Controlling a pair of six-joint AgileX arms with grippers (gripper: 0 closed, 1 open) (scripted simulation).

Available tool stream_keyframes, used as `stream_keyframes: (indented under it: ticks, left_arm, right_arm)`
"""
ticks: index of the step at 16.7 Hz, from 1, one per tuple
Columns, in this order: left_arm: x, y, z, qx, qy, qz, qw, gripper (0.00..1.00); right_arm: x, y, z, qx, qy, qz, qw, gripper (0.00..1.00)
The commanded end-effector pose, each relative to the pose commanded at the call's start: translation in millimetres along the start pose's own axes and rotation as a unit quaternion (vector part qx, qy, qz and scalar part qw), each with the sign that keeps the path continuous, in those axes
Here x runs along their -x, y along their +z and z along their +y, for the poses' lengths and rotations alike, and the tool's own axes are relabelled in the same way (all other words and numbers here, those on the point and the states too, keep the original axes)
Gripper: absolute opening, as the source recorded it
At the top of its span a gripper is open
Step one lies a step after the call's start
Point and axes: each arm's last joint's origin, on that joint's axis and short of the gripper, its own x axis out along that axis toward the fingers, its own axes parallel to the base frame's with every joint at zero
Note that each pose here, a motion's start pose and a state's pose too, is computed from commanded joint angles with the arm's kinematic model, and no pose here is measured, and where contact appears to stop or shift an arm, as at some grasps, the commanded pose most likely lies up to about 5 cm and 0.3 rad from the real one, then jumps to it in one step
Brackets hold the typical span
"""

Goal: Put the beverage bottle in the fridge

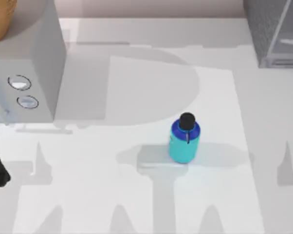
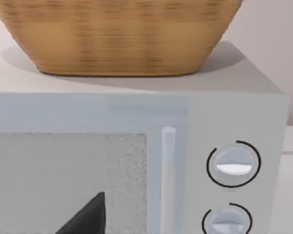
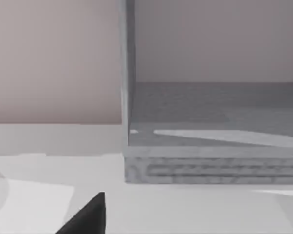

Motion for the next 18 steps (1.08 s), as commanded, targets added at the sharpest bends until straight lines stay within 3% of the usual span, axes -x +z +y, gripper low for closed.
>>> stream_keyframes:
  ticks: [4,8,18]
  left_arm:
    - [0,0,0,0.000,0.000,0.000,1.000,1.00]
    - [0,0,0,0.000,0.000,0.000,1.000,1.00]
    - [0,0,0,0.000,0.000,0.000,1.000,1.00]
  right_arm:
    - [-2,-1,1,0.001,0.004,0.005,1.000,1.00]
    - [-12,1,7,0.007,0.034,0.019,0.999,1.00]
    - [-71,-3,58,0.022,0.200,0.040,0.979,1.00]
